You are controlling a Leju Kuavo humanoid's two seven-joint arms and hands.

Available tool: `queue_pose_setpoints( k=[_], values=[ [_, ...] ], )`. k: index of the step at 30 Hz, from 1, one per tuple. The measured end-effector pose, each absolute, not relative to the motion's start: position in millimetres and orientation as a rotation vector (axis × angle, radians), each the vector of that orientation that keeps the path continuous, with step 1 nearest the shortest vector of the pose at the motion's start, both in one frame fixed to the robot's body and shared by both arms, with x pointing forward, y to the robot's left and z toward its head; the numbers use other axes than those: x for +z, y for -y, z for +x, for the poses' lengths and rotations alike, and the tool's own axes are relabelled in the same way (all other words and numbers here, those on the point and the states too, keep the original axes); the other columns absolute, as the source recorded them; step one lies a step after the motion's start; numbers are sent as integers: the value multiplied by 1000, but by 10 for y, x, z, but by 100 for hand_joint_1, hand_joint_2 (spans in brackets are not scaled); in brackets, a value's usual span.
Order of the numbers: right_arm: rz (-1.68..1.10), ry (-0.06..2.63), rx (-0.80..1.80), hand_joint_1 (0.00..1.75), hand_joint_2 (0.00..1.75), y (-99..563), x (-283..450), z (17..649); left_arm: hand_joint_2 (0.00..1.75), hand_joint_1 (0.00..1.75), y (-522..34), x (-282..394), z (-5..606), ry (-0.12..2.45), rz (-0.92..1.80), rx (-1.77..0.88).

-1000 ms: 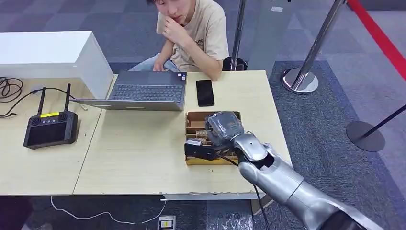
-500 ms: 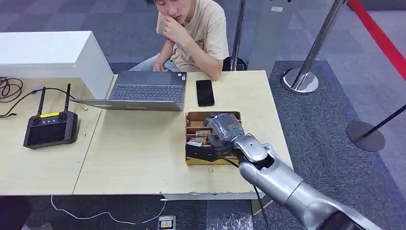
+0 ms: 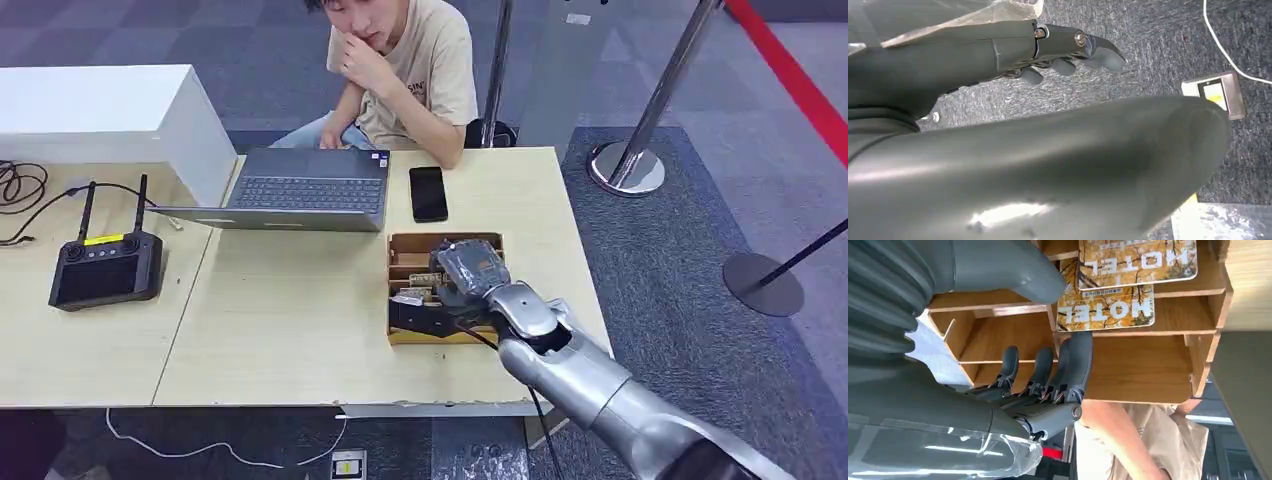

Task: Pass the card to the sensor for recognition and then transmit it.

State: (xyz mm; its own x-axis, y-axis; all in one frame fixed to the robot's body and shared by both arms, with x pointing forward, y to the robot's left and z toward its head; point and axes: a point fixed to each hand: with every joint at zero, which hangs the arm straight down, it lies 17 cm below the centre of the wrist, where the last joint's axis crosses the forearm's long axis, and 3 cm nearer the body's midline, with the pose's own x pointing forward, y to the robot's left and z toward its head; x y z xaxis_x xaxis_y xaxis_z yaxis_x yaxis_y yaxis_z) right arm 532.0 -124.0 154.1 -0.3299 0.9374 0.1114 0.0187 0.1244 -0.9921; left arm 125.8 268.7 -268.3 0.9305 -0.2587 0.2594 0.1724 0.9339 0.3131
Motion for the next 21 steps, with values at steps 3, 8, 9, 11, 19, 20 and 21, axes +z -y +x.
queue_pose_setpoints(
  k=[3,8,9,11,19,20,21],
  values=[
    [-970,1535,1338,99,175,1239,1538,5321,0,0,-2687,-2682,1259,303,291,-223],
    [-970,1533,1338,124,175,1243,1530,5327,0,0,-2687,-2682,1259,303,290,-223],
    [-971,1533,1337,140,175,1242,1530,5328,0,0,-2687,-2682,1259,303,290,-223],
    [-970,1532,1337,175,175,1243,1528,5328,0,0,-2687,-2682,1259,303,290,-223],
    [-964,1525,1336,175,175,1255,1503,5331,0,0,-2676,-2685,1254,303,284,-221],
    [-961,1525,1338,175,175,1252,1499,5330,0,0,-2675,-2684,1256,304,284,-221],
    [-961,1523,1339,175,175,1255,1493,5331,0,0,-2675,-2684,1256,304,284,-221]
  ],
)
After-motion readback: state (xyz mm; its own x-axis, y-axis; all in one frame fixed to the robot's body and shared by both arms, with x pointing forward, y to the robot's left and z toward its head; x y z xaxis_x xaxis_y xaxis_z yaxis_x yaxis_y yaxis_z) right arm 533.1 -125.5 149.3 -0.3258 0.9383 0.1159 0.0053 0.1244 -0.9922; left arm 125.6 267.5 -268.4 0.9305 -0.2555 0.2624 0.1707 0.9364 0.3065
